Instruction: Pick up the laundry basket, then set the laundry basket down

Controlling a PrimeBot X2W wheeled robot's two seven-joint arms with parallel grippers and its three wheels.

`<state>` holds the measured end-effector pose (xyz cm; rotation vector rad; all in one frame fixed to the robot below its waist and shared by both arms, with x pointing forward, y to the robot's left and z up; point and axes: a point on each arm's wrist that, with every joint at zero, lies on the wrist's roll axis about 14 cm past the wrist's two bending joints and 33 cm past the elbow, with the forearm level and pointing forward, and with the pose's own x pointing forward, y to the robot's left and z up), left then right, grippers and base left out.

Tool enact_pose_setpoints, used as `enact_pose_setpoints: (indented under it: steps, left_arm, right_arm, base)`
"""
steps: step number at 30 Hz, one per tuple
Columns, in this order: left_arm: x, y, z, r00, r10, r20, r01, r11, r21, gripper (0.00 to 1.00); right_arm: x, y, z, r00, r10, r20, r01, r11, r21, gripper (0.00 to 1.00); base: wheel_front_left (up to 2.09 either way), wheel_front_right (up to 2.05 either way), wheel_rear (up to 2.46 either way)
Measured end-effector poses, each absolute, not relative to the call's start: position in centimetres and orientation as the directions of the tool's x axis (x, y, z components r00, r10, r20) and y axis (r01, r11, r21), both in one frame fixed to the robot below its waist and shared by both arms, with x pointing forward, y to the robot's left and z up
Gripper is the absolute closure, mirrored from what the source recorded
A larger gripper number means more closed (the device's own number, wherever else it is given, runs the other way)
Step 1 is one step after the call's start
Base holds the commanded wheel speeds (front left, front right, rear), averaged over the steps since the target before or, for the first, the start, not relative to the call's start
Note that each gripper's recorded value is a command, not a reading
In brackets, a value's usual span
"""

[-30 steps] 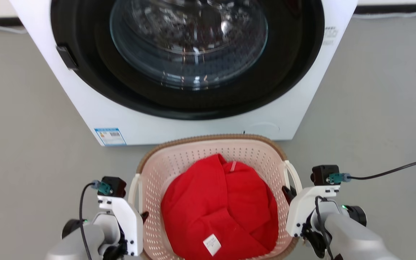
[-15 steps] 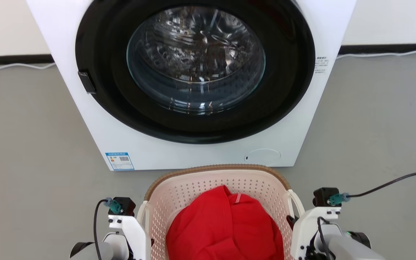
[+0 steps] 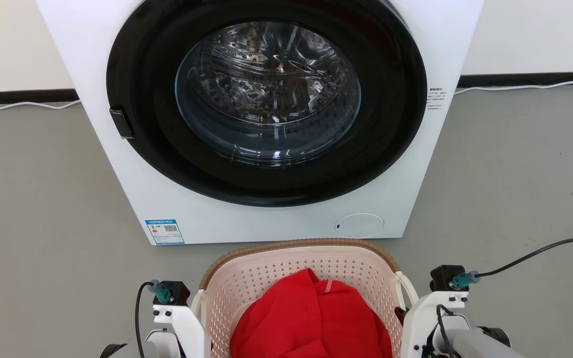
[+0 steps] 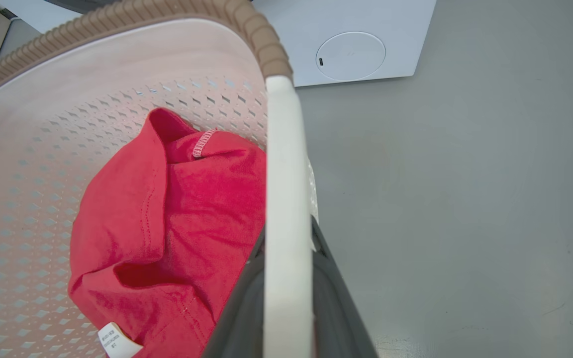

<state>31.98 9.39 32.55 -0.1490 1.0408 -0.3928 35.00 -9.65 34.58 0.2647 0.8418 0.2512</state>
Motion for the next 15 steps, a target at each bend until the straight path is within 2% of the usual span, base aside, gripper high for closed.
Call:
enact_pose_setpoints:
  steps: [15]
  left_arm:
    - [31.87,9.41,32.41,0.438,-0.384,-0.813,0.242,0.921,-0.304,1.00]
  right_arm:
    - [34.49,-9.52,34.06,0.622,0.325,-0.713,-0.117,0.938,0.326,1.00]
  base:
    - [0.00,0.00,0.00]
